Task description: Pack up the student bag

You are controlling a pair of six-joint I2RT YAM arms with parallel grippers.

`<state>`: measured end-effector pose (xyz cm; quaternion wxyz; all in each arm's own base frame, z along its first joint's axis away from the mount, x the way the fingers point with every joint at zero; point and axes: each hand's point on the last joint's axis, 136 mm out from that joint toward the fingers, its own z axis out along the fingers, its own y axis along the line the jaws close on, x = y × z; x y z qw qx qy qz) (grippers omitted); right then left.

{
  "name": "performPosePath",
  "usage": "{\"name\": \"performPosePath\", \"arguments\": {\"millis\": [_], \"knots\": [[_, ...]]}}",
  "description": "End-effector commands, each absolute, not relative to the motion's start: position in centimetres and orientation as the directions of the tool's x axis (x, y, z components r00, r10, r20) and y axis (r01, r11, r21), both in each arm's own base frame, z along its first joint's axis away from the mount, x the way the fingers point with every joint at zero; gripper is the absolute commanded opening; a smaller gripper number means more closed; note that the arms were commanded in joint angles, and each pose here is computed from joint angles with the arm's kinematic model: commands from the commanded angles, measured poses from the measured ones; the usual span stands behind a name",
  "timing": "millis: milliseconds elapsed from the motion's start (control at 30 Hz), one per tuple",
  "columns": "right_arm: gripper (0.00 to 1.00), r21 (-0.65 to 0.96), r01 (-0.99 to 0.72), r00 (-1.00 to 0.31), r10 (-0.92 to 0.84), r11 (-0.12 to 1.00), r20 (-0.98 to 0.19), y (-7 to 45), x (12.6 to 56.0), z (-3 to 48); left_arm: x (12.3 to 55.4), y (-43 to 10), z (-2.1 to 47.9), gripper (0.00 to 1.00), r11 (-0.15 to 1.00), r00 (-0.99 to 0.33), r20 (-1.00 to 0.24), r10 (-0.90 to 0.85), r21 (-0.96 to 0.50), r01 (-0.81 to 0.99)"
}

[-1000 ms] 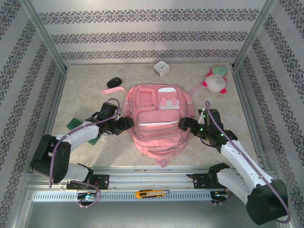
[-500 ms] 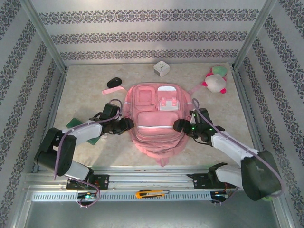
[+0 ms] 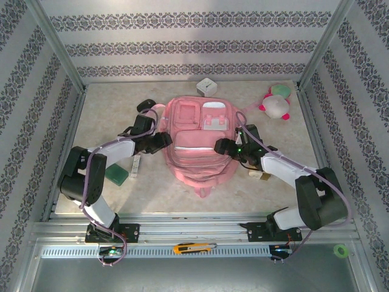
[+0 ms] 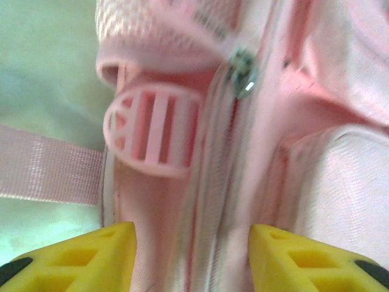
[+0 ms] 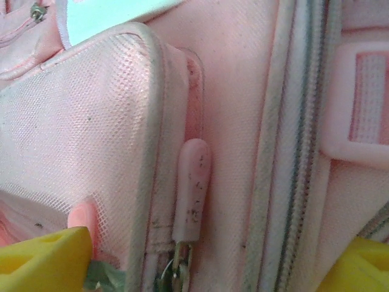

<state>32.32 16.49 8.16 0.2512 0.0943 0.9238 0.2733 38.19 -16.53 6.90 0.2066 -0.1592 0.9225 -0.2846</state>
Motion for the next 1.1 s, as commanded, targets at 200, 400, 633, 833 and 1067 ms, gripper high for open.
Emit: {"name": "performPosePath", "arguments": {"millis": [200,400,633,833,1067], "knots": [[0.91,0.322,-0.017,-0.813,0.174,0.947,-0.555,11.5,28.1,15.5,35.8,-13.1,13.6,0.61,0.895,-0.831,-0.480,-0.281,-0.444,-0.046],[0.87,0.377,-0.120,-0.803,0.133,0.918,-0.581,14.4,26.0,18.0,32.7,-8.6,16.0,0.70,0.903,-0.792,-0.488,-0.366,-0.392,-0.176],[0.88,0.347,-0.277,-0.780,0.001,0.896,-0.626,21.3,26.7,19.2,29.6,-2.3,15.8,0.82,0.821,-0.707,-0.426,-0.564,-0.388,-0.420],[0.89,0.332,-0.355,-0.760,-0.062,0.874,-0.647,25.8,28.3,18.7,27.6,2.2,16.8,0.99,0.738,-0.571,-0.476,-0.669,-0.330,-0.589],[0.89,0.384,-0.378,-0.761,-0.046,0.843,-0.648,28.4,28.9,18.1,25.0,6.1,13.7,0.99,0.643,-0.533,-0.443,-0.721,-0.141,-0.753]]}}
